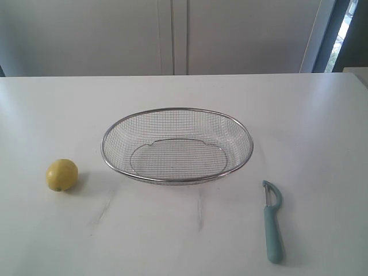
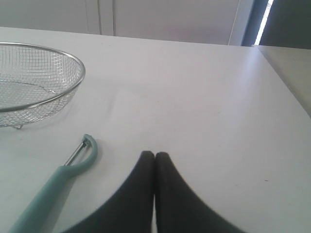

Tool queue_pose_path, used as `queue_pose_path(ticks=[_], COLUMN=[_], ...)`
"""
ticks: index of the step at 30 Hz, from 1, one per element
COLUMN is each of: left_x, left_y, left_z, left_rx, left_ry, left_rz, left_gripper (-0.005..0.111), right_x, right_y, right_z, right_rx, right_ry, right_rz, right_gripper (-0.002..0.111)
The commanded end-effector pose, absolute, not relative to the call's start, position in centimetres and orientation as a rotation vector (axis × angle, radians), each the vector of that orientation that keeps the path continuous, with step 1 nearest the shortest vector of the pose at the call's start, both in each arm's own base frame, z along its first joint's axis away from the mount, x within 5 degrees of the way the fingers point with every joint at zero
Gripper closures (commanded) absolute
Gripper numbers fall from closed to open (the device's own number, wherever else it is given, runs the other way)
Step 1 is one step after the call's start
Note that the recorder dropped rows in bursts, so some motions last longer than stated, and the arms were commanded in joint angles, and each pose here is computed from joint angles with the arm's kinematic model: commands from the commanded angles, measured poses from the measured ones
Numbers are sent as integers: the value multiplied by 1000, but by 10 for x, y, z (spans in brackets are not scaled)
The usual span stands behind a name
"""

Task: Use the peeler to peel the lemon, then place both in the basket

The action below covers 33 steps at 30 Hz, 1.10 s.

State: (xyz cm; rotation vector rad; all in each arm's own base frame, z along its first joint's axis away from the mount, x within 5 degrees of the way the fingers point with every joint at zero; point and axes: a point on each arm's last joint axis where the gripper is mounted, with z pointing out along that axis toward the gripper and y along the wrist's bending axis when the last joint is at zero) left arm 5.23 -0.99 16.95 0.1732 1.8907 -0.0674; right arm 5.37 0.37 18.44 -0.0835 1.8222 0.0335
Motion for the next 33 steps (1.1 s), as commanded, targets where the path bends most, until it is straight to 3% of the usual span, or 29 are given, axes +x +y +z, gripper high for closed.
queue_pose_path(ticks=[1, 33], left_x=[52, 52], left_y=[-10, -10], left_z=[170, 170], left_rx=[166, 166], left_ry=[1882, 1882], left_rz=[-82, -82], left_gripper=[107, 107], right_x=[54, 53], right_y=[4, 4], right_z=[185, 231], right_rx=[-85, -59], right_ry=[1796, 1285], right_rz=[32, 41], right_gripper=[108, 108])
